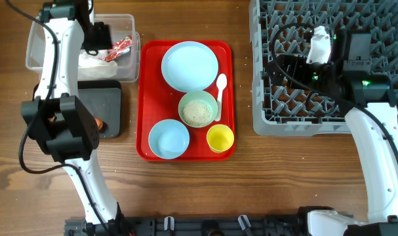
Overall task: Sort waste into correct bins and load items into the dishwasher rack
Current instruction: 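Grasp the white tissue from the plate and drop it in the bin, then grasp the green rice bowl with the left gripper and lift it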
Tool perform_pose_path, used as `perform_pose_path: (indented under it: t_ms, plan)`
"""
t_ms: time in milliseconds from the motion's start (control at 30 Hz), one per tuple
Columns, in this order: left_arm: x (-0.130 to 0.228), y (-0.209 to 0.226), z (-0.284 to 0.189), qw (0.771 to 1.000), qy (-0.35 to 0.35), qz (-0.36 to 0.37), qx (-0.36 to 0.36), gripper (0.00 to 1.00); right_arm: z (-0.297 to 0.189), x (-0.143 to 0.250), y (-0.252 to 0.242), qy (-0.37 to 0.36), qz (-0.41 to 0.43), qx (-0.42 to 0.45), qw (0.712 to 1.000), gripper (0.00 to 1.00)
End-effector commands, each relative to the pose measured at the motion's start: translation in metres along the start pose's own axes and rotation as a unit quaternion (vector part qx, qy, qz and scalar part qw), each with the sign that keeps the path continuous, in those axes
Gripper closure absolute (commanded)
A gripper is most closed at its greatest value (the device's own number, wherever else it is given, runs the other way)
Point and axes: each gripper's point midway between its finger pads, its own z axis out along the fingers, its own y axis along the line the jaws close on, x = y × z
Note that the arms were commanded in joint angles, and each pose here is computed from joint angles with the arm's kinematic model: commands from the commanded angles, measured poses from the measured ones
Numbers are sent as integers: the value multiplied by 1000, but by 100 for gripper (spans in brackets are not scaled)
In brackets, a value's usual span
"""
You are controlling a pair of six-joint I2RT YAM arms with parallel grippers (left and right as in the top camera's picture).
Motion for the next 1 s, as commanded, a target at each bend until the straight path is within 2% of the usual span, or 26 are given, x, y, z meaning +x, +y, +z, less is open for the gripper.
perform_pose_path:
  t_ms: [0, 133, 200, 267, 367, 467, 600, 800, 867, 967]
  plan:
    - [-7, -6, 1, 1000, -14, -2, 10, 1, -3, -7, 0, -10, 0, 4, 1000, 0]
    - [-8, -15, -16, 1000, -23, 7, 17, 0, -3, -8, 1, -12, -1, 1, 1000, 0]
    - [-4, -33, -31, 998, -24, 40, 52, 0, -3, -10, 6, -16, -4, -12, 1000, 0]
    - [8, -79, -65, 982, -29, 115, 145, 0, -3, -12, 12, -18, -7, -29, 999, 0]
    - [28, -122, -95, 967, -18, 152, 203, 1, -3, -12, 12, -19, -7, -29, 999, 1]
    - [73, -184, -115, 938, 40, 199, 281, 1, -3, -13, 12, -20, -8, -29, 999, 0]
    - [114, -226, -126, 921, 80, 256, 284, 5, -3, -13, 12, -20, -7, -29, 999, 0]
    - [154, -222, -115, 918, 150, 272, 245, 5, -3, -10, 11, -14, -2, -28, 999, 0]
    - [160, -217, -105, 925, 168, 251, 232, 0, -2, -9, 14, -13, 5, -31, 999, 0]
    - [147, -204, -95, 946, 157, 208, 195, 0, 3, -13, 28, -19, -4, -44, 999, 0]
